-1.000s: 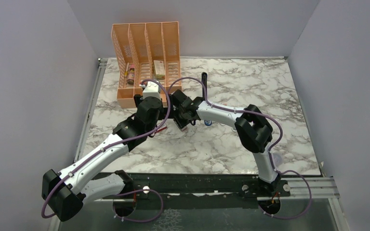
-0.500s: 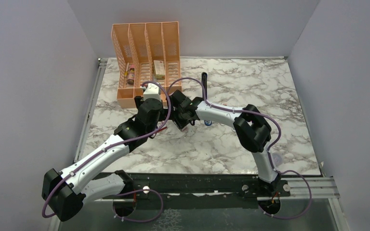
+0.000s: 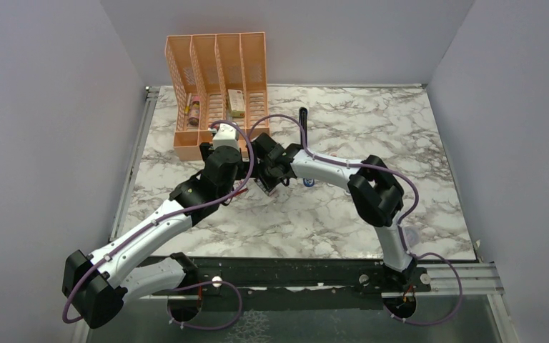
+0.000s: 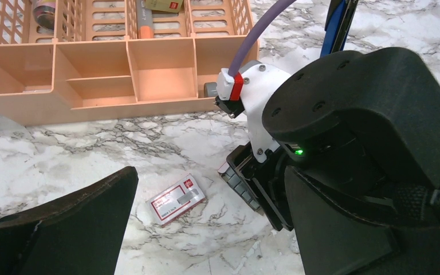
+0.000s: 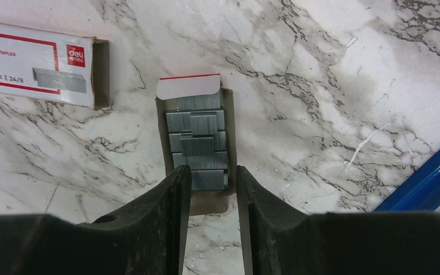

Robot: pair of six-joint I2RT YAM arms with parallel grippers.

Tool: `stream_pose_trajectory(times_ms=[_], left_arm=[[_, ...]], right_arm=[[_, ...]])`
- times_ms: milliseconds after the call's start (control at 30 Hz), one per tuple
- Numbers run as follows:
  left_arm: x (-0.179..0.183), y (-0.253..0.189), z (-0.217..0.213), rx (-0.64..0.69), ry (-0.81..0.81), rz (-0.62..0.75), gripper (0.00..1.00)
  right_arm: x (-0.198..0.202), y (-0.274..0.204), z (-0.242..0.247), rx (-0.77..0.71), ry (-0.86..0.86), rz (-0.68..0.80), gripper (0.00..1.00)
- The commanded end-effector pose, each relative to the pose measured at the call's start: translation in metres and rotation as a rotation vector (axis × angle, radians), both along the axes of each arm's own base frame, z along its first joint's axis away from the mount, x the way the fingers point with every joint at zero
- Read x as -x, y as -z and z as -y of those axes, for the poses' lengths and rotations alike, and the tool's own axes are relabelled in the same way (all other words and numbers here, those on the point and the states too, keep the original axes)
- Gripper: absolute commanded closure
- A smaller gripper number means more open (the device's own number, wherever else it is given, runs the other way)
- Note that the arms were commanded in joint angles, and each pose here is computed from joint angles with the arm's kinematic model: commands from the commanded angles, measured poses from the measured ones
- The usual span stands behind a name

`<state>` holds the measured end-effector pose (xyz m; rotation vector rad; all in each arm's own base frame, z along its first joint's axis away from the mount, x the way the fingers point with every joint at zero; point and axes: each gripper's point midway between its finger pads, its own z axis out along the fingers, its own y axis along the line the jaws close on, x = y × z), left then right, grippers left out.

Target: Load the staples into the stapler

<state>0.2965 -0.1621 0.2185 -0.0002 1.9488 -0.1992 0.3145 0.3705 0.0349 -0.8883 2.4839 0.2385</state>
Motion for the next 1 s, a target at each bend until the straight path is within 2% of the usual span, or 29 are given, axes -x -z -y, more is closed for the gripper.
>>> stream_pose_trajectory(times_ms=[0,200,300,400,600,967], left_arm=[[-0.003,-0.007,0.001,0.029,-0.008,0.024,0.01],[-0.003,-0.006,0.001,0.029,-0.008,0.024,0.01],[-0.003,-0.007,0.001,0.029,-0.008,0.024,0.01],[-0.003,-0.006,0.001,0.028,-0.007,0.023,0.01],[-0.003,-0.006,0.001,0.030,-0.008,0.023,0.01],[-0.003,-0.004,0.002,0.025,-0.007,0.018,0.01]], right_arm=[[-0.003,-0.030,-0.007,-0.060,0.006,0.053,0.59],[0.005,-0.023,-0.009,-0.042,-0.025,0.040,0.57],[0.008,-0.016,-0.008,-0.025,-0.029,0.026,0.63],[0.008,-0.010,-0.006,-0.012,-0.025,0.018,0.64],[0.012,0.000,-0.004,0.022,-0.029,-0.006,0.58],[0.018,0.012,-0.003,0.035,-0.044,-0.039,0.57]])
